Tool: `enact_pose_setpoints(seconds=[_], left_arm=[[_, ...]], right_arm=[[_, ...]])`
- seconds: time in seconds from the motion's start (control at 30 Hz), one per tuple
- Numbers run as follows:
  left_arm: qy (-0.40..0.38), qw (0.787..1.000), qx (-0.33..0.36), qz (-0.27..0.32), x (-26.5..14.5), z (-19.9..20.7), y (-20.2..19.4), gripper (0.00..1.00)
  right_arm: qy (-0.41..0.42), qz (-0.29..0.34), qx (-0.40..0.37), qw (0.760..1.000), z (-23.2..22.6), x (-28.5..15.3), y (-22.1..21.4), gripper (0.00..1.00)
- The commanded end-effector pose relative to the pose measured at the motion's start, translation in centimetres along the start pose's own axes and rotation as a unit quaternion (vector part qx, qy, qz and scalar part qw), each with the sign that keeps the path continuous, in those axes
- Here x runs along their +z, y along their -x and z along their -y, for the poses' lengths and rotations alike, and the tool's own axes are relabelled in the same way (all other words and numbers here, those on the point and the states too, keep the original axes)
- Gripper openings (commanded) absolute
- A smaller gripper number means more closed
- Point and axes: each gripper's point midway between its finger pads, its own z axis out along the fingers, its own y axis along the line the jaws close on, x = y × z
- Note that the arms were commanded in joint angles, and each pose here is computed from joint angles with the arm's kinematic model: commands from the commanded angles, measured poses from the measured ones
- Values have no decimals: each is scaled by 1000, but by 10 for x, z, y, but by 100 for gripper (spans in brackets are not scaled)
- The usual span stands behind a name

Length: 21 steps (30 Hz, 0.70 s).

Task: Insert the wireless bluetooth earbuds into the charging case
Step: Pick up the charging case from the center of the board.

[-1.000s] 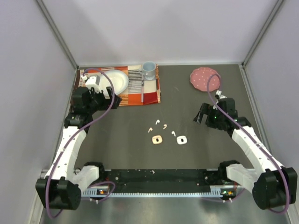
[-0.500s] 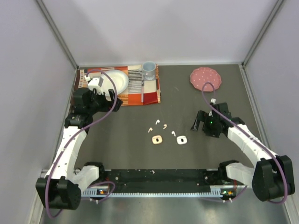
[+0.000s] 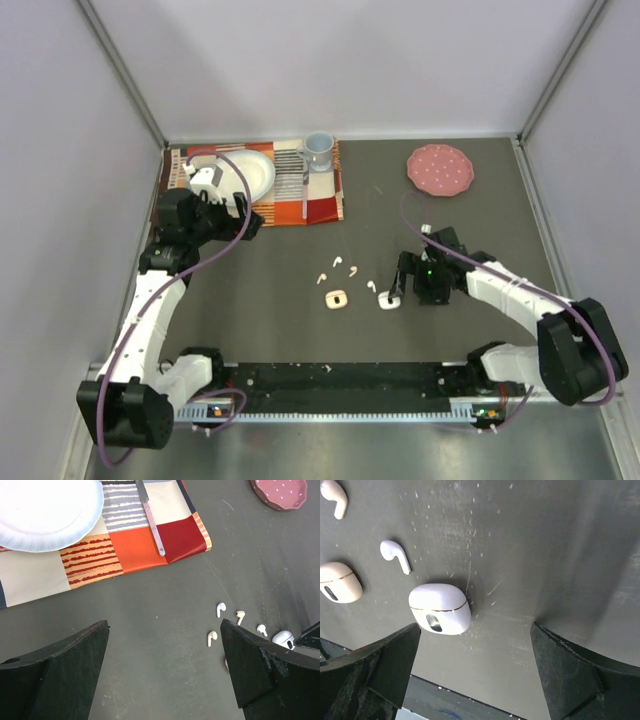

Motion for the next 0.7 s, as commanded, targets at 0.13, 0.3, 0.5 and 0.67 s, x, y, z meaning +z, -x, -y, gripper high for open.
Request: enact_pose_setpoints(seconds=[0.13, 0.3, 0.5, 0.67], left_arm=[[-4, 1000, 14, 21, 0, 1, 11, 99], [-2, 1000, 17, 26, -2, 1, 12, 99], [11, 999, 18, 30, -4, -3, 12, 99], [8, 999, 18, 29, -3, -2, 12, 99]], right_arm=[[23, 11, -24, 999, -31, 10, 6, 90], [28, 8, -23, 999, -38, 14, 4, 85], [45, 8, -27, 999, -50, 15, 0, 81], [50, 6, -31, 998, -57, 16, -4, 75]])
